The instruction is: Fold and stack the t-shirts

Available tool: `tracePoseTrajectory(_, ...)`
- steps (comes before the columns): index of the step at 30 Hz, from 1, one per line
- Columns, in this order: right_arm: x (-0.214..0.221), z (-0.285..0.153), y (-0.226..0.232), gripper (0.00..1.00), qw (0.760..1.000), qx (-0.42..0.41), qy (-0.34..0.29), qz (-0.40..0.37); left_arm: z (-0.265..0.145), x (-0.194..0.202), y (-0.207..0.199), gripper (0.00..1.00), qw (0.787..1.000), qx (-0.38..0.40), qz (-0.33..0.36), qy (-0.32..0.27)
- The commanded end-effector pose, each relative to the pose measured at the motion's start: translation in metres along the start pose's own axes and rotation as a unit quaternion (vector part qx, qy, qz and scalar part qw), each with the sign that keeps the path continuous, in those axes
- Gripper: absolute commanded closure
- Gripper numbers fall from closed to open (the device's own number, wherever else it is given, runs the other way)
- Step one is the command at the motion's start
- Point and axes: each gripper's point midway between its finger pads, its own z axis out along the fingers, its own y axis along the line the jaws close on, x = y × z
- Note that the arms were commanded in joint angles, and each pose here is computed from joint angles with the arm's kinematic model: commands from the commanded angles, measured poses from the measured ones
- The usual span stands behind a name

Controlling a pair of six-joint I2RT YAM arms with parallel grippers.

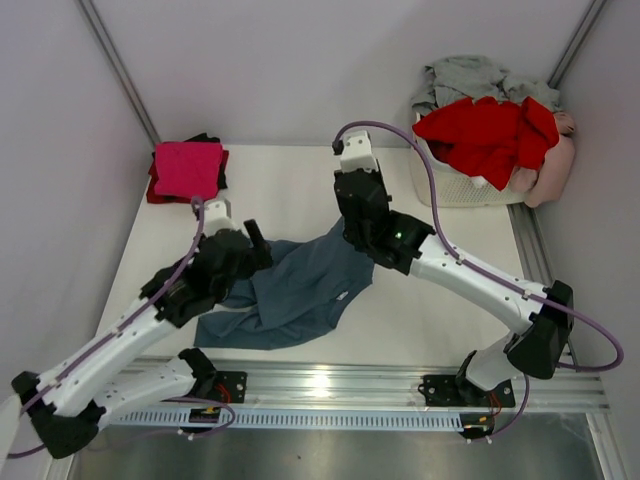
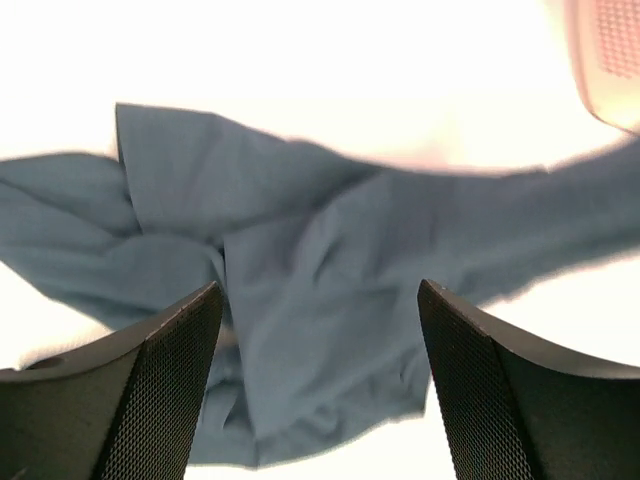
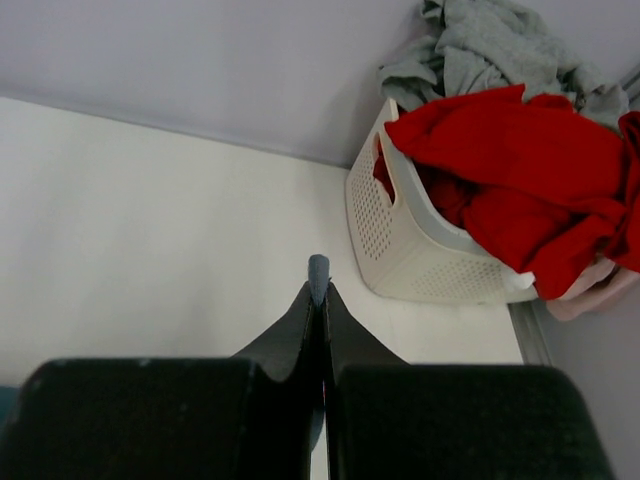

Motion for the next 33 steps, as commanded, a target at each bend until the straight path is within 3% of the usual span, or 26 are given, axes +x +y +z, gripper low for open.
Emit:
tracePoseTrajectory(1, 0.001, -0.018, -0.021, 1.0, 0.999, 0.017, 0.003, 0.04, 0.033, -0.009, 0.0, 0.18, 0.998, -0.065, 0.01, 0.019)
tracePoseTrajectory(7, 0.029, -0.031, -0.032, 1.0, 0.999, 0.015, 0.021, 0.044, 0.088, 0.004, 0.039, 0.18, 0.973, -0.204, 0.034, 0.105)
tracePoseTrajectory(11, 0.05, -0.037, -0.035, 1.0, 0.998, 0.015, 0.033, 0.046, 0.103, 0.022, 0.083, 0.18, 0.955, -0.25, -0.018, 0.159)
tracePoseTrajectory(19, 0.073, -0.049, -0.018, 1.0, 0.997, -0.016, 0.054, 0.053, 0.124, 0.046, 0.095, 0.19, 0.946, -0.233, -0.056, 0.217)
tracePoseTrajectory(23, 0.079, -0.056, -0.009, 1.0, 0.997, -0.027, 0.057, 0.049, 0.136, 0.075, 0.1, 0.26, 0.932, -0.216, -0.093, 0.275)
tracePoseTrajectory(33, 0.089, -0.065, -0.006, 1.0, 0.996, -0.037, 0.064, 0.051, 0.153, 0.085, 0.126, 0.33, 0.917, -0.243, -0.129, 0.289)
